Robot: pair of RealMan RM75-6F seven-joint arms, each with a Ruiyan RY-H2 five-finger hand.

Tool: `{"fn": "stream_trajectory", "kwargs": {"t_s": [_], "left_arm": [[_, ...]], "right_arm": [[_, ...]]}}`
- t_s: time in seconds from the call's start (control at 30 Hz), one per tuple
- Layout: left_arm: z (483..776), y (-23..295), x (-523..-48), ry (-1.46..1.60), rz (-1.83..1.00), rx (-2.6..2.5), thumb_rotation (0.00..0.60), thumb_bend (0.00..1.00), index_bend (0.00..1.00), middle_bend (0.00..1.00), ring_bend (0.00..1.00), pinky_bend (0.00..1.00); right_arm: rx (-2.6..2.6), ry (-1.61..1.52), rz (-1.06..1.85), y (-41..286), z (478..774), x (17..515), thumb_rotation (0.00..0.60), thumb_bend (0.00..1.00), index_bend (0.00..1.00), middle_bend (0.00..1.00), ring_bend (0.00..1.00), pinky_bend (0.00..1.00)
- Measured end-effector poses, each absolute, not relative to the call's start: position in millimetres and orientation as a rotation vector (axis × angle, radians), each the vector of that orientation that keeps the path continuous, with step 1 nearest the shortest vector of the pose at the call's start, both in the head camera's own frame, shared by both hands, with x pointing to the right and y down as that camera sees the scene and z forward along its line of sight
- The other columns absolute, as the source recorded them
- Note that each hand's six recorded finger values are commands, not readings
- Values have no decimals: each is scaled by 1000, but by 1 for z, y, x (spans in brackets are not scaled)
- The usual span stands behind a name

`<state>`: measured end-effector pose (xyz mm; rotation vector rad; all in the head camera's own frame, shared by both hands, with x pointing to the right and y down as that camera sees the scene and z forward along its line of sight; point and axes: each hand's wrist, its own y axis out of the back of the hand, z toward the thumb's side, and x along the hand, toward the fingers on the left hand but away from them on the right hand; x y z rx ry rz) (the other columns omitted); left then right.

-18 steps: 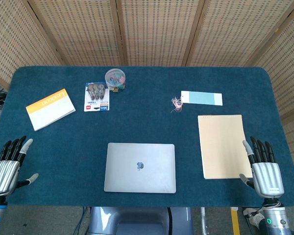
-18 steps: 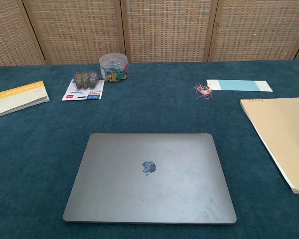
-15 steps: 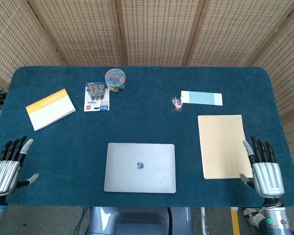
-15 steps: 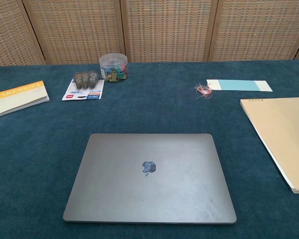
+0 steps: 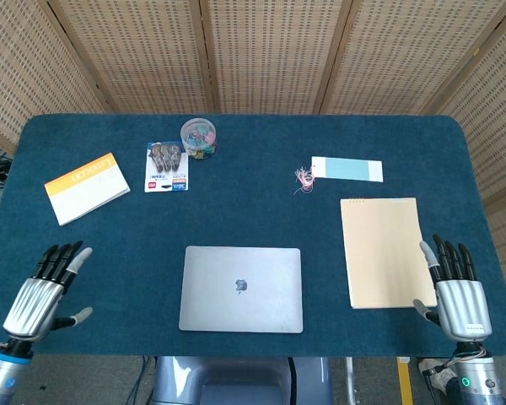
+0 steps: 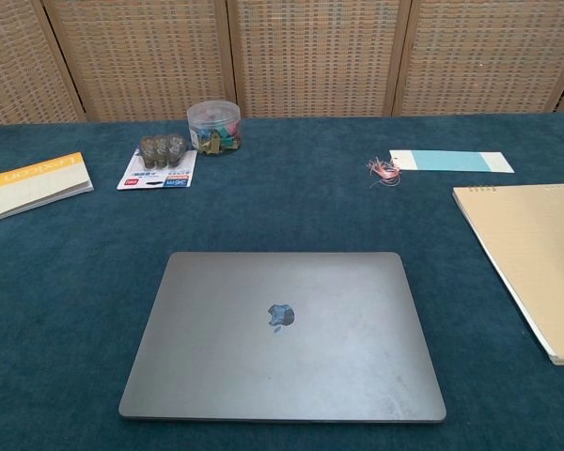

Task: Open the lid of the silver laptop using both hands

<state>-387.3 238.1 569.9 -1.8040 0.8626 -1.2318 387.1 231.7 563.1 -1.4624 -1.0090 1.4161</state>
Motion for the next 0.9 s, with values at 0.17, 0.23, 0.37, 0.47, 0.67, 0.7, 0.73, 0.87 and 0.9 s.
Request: {"fn": "stream_trajectory", "kwargs": {"t_s": [0.17,0.23,0.37,0.47,0.67,0.7,0.73,0.87,0.9], "left_arm": [[581,242,-327,662,-981,-1927,600,0,0,0,0,0],[591,245,-298,563,-878,-1966,600,0,0,0,0,0],[610,251,-250,432,-750,-2023,600,0,0,0,0,0],[621,254,-218,377,-681,-2052,600,0,0,0,0,0],[637,257,-180,323,-634,-2077,600,0,0,0,0,0],[639,257,-176,317,-634,-2080,600,0,0,0,0,0],[642,258,-171,307,-635,-2082,600,0,0,0,0,0],[651,262,-156,268,-637,-2080,600,0,0,0,0,0],[653,262,-153,259,-638,-2078,600,0,0,0,0,0]], "right_arm": [[-1464,-1006,1423,231,564,388,600,0,0,0,0,0],[-1462,-1006,1427,230,565,389,600,0,0,0,0,0],[-1461,-1013,1433,229,565,390,600,0,0,0,0,0],[-1462,-1018,1434,228,564,392,600,0,0,0,0,0],[-1469,-1018,1435,228,565,392,600,0,0,0,0,0],[-1470,-1017,1436,228,565,392,600,0,0,0,0,0],[-1471,-1017,1436,228,566,392,600,0,0,0,0,0],[-1473,-1024,1440,227,566,393,600,0,0,0,0,0],[-1473,-1026,1442,227,566,394,600,0,0,0,0,0]]}}
